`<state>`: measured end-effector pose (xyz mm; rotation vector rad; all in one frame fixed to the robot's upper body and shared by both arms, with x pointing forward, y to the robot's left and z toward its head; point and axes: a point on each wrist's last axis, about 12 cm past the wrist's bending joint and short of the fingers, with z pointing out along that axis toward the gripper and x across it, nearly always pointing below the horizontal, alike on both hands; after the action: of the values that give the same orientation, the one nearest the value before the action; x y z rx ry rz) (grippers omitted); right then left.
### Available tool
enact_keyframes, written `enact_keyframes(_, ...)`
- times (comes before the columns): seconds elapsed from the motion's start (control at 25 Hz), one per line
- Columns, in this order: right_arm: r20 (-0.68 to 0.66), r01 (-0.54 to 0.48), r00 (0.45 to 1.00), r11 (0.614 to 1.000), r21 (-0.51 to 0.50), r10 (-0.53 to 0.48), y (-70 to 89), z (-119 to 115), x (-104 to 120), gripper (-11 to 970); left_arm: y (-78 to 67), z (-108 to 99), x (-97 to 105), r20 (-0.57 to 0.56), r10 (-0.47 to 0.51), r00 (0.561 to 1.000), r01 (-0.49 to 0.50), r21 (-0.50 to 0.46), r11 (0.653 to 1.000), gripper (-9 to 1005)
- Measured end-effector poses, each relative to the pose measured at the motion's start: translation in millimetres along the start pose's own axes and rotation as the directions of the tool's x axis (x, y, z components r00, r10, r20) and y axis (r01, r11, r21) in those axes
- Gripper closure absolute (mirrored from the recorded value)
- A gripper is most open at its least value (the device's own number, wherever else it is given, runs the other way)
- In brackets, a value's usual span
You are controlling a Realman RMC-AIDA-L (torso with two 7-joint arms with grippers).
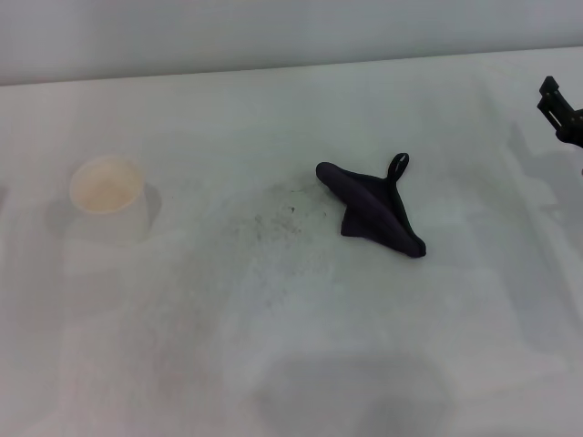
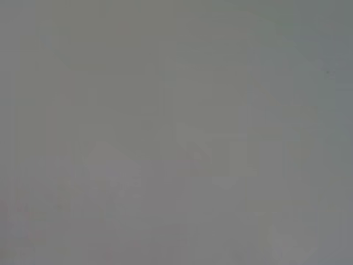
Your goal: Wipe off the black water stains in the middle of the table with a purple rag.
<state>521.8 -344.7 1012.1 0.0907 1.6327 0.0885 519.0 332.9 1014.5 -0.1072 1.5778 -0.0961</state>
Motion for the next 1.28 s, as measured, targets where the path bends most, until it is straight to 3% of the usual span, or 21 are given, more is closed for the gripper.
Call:
enact_keyframes(0.44, 0.003, 0.009, 1.000, 1.000, 0.024, -0.009, -8.9, 5.8, -5.7, 125, 7.4, 6.9, -0.8, -0.006, -0.058, 0.998, 0.057, -0.096, 0.994, 104)
enact_keyframes(1.28, -0.017, 0.020, 1.000, 0.999, 0.047, -0.020, -15.2, 5.4, -4.9, 128, 10.6, 13.0, -4.6, 0.008, -0.078, 0.997, 0.078, -0.132, 0.988, 104)
